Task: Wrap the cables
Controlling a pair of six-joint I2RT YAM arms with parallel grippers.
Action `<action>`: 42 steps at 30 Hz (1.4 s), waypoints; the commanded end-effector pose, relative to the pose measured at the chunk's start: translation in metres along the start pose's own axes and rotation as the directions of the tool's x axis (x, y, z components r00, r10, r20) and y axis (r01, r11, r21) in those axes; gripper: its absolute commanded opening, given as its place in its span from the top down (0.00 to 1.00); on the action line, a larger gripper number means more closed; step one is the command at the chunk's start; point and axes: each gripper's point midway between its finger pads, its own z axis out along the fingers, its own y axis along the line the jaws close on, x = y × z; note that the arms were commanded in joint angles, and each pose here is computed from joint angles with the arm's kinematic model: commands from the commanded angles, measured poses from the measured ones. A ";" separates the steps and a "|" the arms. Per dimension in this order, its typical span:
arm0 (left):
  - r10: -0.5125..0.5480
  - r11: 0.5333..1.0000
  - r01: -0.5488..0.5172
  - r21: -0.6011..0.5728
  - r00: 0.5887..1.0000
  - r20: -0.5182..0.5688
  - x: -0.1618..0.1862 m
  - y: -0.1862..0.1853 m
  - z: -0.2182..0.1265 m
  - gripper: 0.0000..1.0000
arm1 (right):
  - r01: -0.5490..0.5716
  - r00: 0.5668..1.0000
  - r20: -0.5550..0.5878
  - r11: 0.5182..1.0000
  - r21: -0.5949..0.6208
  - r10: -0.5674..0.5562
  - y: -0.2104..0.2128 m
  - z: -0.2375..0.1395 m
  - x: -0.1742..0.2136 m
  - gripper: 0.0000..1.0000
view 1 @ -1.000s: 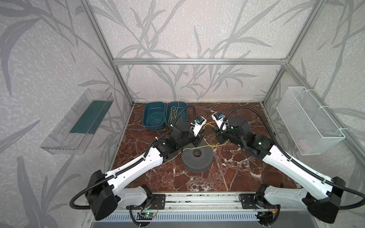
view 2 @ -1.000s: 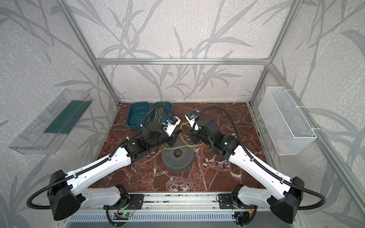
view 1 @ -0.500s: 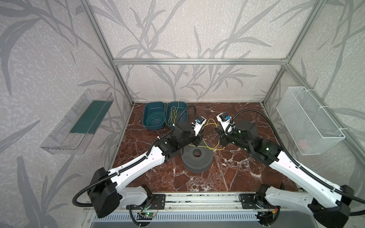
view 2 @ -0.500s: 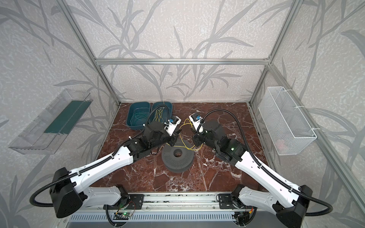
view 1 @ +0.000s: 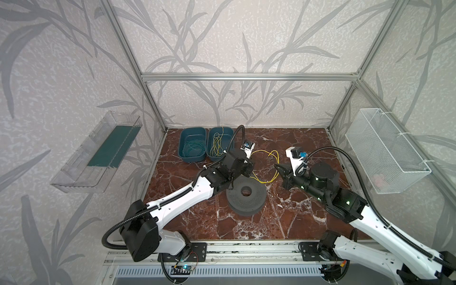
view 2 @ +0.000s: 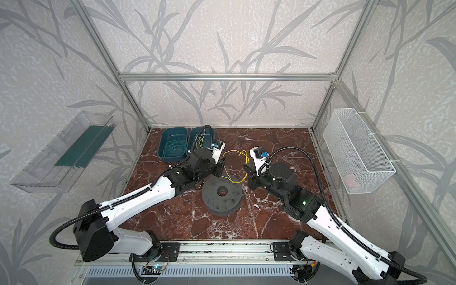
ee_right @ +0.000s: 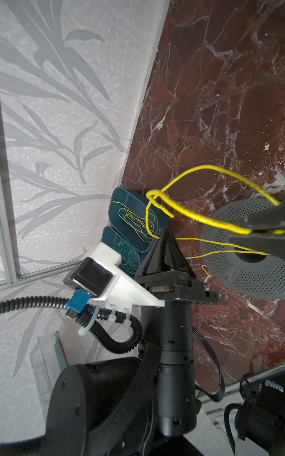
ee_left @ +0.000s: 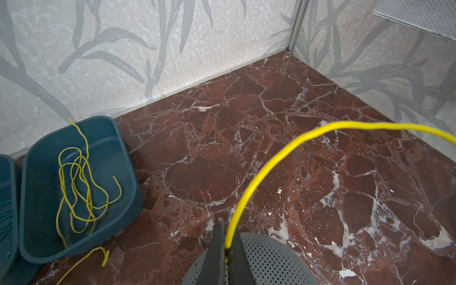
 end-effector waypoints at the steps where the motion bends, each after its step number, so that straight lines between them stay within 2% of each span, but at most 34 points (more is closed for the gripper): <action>1: -0.112 0.988 0.118 -0.101 0.992 0.060 -0.007 0.031 -0.008 1.00 | -0.057 0.995 0.085 0.998 0.013 0.055 -0.004 -0.016 -0.013 1.00; 6: -0.241 0.961 0.260 -0.089 0.953 0.182 -0.023 0.051 -0.021 1.00 | -0.101 0.993 0.072 0.994 0.034 0.098 -0.013 -0.023 0.007 1.00; 10: -0.283 0.957 0.290 0.006 0.930 0.236 -0.033 0.045 -0.030 1.00 | -0.102 0.993 0.073 0.988 0.117 0.094 -0.028 -0.020 0.015 1.00; 13: -0.268 0.963 0.251 0.099 0.933 0.242 -0.034 0.030 -0.036 1.00 | -0.097 0.994 0.074 0.977 0.190 0.085 -0.045 -0.014 0.015 1.00; 17: -0.212 0.964 0.165 0.207 0.950 0.231 -0.026 0.011 -0.046 1.00 | -0.157 0.986 0.092 0.956 0.248 0.138 -0.071 -0.005 0.006 1.00; 24: -0.138 0.961 0.068 0.267 0.957 0.255 -0.016 0.000 -0.062 1.00 | -0.308 0.947 0.176 0.913 0.266 0.268 -0.118 -0.004 -0.020 1.00; 25: -0.133 0.960 0.062 0.271 0.958 0.252 -0.015 -0.001 -0.061 0.98 | -0.313 0.945 0.183 0.913 0.260 0.272 -0.119 -0.004 -0.025 1.00; 27: -0.135 0.961 0.070 0.267 0.963 0.233 -0.012 -0.001 -0.058 0.62 | -0.299 0.948 0.183 0.928 0.225 0.261 -0.113 -0.002 -0.033 1.00; 29: -0.127 0.966 0.073 0.248 0.969 0.210 -0.009 0.002 -0.057 0.39 | -0.294 0.949 0.178 0.934 0.203 0.260 -0.109 0.000 -0.037 1.00; 32: -0.144 0.977 0.103 0.188 0.966 0.216 -0.013 0.013 -0.061 0.24 | -0.291 0.950 0.170 0.939 0.184 0.262 -0.105 0.002 -0.038 1.00; 34: -0.152 0.982 0.123 0.143 0.963 0.221 -0.017 0.022 -0.068 0.23 | -0.292 0.950 0.170 0.940 0.178 0.263 -0.104 0.001 -0.038 1.00; 36: -0.154 0.982 0.124 0.143 0.962 0.226 -0.025 0.022 -0.076 0.26 | -0.298 0.948 0.167 0.940 0.168 0.270 -0.102 0.001 -0.037 1.00; 42: -0.110 0.958 0.075 0.277 0.988 0.110 -0.047 -0.023 -0.076 0.39 | -0.321 0.940 0.163 0.939 0.120 0.301 -0.094 0.001 -0.038 1.00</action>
